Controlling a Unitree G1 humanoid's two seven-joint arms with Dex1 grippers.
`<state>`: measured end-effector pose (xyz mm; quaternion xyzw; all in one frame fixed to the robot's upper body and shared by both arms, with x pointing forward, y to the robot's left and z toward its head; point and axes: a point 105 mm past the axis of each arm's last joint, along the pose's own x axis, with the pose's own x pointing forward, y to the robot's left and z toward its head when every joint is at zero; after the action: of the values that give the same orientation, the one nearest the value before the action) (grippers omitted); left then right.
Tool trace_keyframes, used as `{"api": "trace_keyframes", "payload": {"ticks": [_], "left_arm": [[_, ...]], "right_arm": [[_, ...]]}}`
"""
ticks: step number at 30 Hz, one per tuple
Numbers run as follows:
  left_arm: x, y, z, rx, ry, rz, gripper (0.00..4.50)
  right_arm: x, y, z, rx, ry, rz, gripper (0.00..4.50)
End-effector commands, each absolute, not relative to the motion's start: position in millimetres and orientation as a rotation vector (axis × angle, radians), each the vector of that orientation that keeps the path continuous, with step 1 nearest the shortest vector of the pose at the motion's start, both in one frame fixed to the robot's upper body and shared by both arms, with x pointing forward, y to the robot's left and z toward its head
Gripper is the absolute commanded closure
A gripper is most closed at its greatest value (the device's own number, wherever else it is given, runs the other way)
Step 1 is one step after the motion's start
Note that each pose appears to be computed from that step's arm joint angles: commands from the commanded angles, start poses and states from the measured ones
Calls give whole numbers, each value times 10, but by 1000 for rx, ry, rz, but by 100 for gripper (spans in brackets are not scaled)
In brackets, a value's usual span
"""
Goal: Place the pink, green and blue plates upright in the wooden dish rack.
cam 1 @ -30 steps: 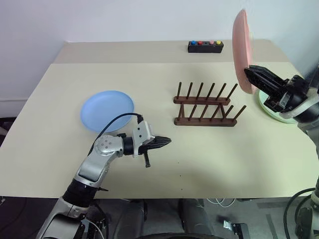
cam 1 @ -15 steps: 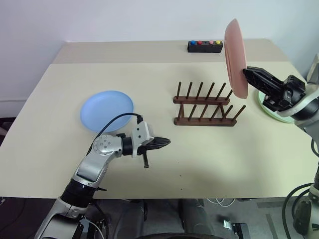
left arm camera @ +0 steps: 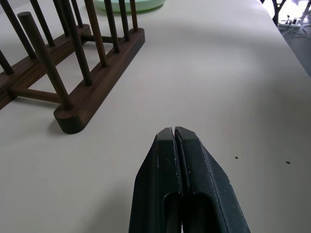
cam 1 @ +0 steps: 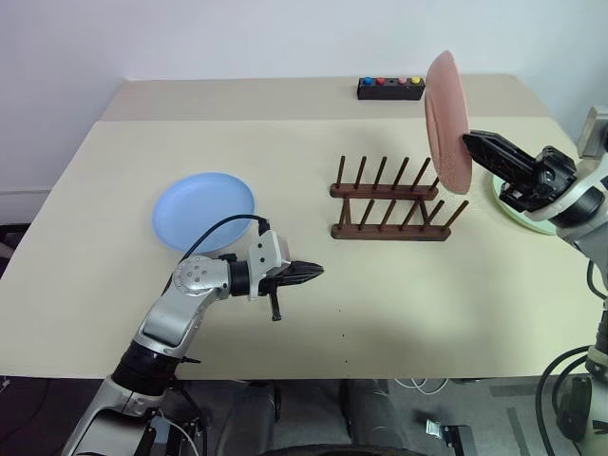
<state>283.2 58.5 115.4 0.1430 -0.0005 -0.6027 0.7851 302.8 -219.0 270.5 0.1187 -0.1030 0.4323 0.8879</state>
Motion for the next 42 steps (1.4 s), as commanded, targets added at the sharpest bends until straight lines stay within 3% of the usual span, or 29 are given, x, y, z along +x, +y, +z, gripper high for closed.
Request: {"api": "trace_keyframes", "payload": {"ticks": [1, 26, 29, 36, 42], "left_arm": [[2813, 594, 1273, 311, -53, -1295, 450], [2815, 587, 1247, 317, -44, -1296, 450], [2815, 586, 1246, 317, -44, -1296, 450], [2814, 581, 1244, 316, -43, -1298, 450], [2816, 577, 1243, 316, -43, -1300, 450]], "right_arm": [[2983, -2204, 2822, 244, -263, 915, 446], [2998, -2355, 2645, 350, -237, 829, 446], [3000, -2367, 2637, 351, -236, 823, 369], [2992, -2401, 2636, 345, -243, 806, 9], [2999, -2453, 2632, 328, -253, 771, 4]]}}
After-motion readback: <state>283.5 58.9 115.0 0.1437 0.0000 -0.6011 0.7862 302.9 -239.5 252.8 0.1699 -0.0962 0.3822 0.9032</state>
